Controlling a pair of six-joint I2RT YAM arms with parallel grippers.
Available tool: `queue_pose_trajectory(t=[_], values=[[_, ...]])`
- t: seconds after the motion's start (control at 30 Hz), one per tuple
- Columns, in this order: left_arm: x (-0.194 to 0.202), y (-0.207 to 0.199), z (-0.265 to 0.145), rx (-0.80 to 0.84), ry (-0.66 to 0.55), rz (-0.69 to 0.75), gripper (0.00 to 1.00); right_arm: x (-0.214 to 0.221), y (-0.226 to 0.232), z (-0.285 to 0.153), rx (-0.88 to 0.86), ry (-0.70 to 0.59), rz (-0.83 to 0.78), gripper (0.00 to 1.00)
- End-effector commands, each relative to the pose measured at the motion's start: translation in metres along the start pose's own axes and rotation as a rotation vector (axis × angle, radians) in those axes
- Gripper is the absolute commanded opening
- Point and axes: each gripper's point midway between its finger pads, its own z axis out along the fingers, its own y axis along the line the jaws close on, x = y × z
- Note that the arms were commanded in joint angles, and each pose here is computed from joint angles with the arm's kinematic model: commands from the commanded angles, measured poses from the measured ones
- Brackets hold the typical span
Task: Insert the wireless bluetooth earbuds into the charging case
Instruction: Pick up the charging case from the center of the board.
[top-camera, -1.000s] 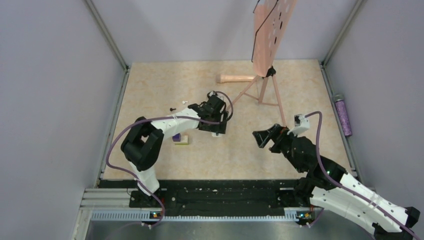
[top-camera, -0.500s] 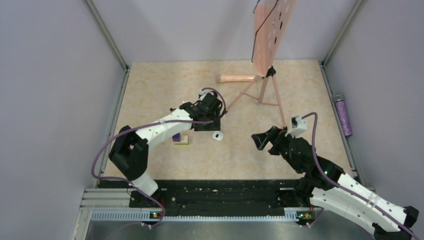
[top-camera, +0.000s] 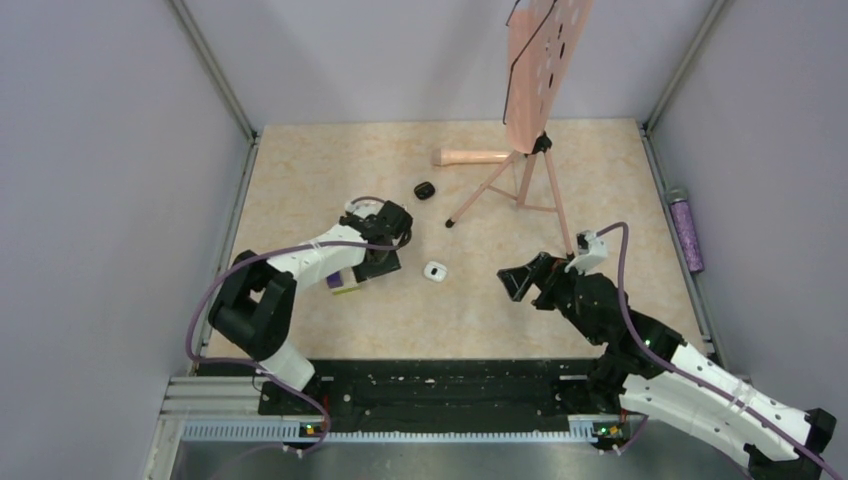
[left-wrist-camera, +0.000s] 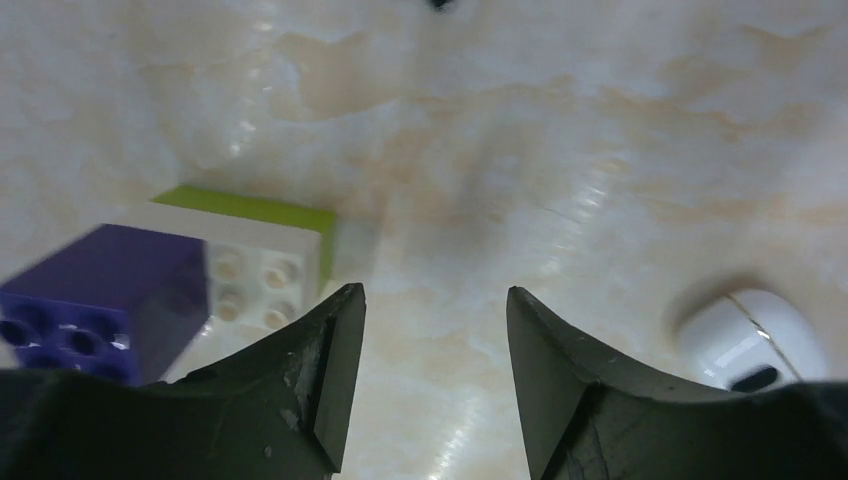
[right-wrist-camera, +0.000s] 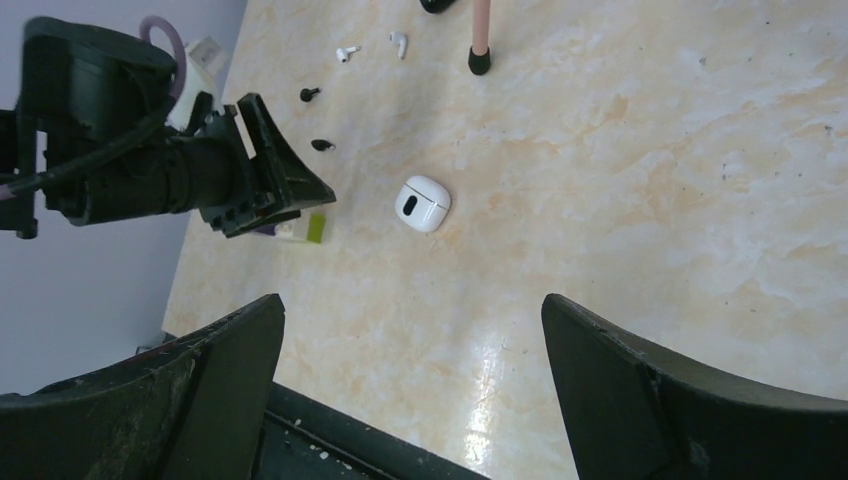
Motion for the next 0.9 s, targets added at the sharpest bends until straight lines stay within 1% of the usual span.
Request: queue_pose_trajectory(t=[0.0,0.13,0.23,0.33,0.4,0.5,0.57,0.63,0.7,0.77,0.87], values=[[0.000,0.049,0.009,-0.128,-0.019,-0.120,0.59,-0.012,0.008,-0.006,-0.035,-0.036,0.013,0.99],[-0.004,0.079,-0.005,-0.191,-0.085,-0.170,0.59,-0.009,0.004,-0.007,-0.035,-0.038,0.023,0.99],[-0.009,0.072,-0.014,-0.119,-0.107,-0.174,0.59,-0.007,0.003,-0.006,-0.034,-0.034,0.025,0.99],[-0.010,0.034,-0.025,0.016,-0.101,-0.118,0.59,-0.006,0.003,-0.005,-0.039,-0.033,0.025,0.99],[-0.006,0.003,-0.034,0.101,-0.089,-0.046,0.58,-0.006,0.004,-0.005,-0.039,-0.032,0.024,0.99],[0.013,-0.048,-0.045,0.260,-0.018,0.019,0.58,-0.006,0.004,-0.005,-0.033,-0.024,0.018,0.99],[0.020,-0.068,-0.048,0.311,0.024,0.013,0.59,-0.004,0.003,-0.005,-0.033,-0.020,0.018,0.99],[0.024,-0.079,-0.048,0.324,0.061,-0.022,0.59,-0.001,0.007,-0.003,-0.054,-0.003,-0.006,0.99],[0.024,-0.085,-0.052,0.339,0.081,-0.061,0.59,0.010,0.012,0.004,-0.068,0.054,-0.060,0.98],[0.021,-0.085,-0.056,0.349,0.076,-0.102,0.60,0.024,0.015,0.015,-0.051,0.136,-0.114,0.97],[0.013,-0.070,-0.059,0.319,0.049,-0.141,0.60,0.048,0.016,0.037,-0.002,0.264,-0.199,0.93]])
